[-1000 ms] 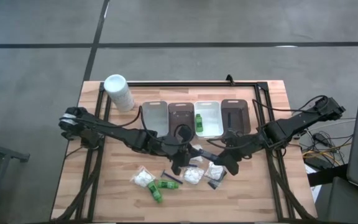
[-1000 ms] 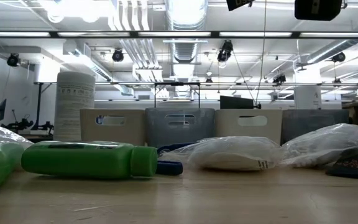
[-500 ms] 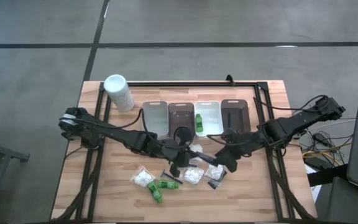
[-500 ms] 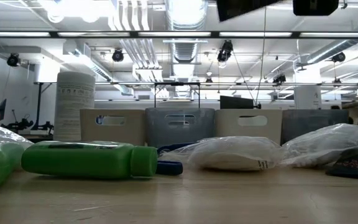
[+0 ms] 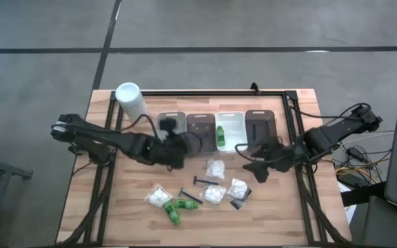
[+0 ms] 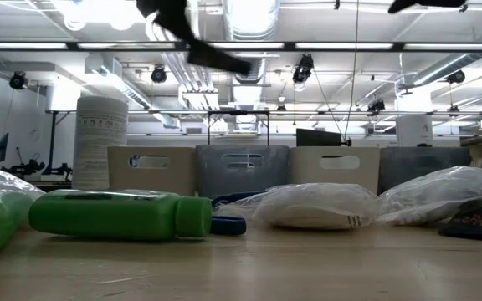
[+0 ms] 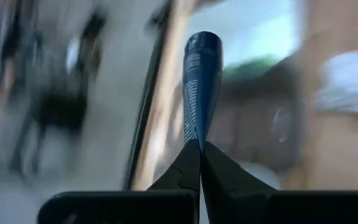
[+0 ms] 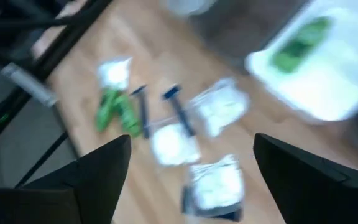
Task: Pick & Place Travel size toiletries
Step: Put the top blue shave cream into the left black bin
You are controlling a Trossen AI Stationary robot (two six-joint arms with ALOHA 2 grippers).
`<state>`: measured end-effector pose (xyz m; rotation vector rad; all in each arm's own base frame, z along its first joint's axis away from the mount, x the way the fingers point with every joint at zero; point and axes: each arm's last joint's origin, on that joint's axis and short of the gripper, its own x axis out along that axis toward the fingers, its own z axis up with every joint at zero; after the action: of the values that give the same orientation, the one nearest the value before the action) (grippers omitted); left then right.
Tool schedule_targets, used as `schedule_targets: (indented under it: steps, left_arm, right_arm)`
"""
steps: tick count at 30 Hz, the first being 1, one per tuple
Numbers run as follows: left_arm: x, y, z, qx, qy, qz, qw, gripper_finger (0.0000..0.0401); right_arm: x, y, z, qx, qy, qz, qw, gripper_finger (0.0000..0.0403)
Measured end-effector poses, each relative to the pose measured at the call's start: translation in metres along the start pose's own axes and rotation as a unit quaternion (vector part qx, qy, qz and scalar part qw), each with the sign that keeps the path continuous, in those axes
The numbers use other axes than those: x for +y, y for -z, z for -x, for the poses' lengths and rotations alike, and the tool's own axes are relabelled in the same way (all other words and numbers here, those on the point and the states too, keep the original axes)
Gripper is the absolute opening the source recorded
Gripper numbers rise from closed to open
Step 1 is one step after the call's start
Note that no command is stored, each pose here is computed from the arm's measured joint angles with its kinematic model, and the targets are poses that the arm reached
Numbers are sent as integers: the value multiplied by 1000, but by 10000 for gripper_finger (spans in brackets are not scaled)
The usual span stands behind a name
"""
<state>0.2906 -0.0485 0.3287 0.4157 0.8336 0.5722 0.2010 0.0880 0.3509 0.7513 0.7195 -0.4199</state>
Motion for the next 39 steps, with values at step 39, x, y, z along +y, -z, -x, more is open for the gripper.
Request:
schedule_targets:
  steps: [39]
  left_arm:
    - [-52,24,-96,-97,56,705,700,1]
  right_arm:
    - [-27,20,7,-41,144,-72,986,260]
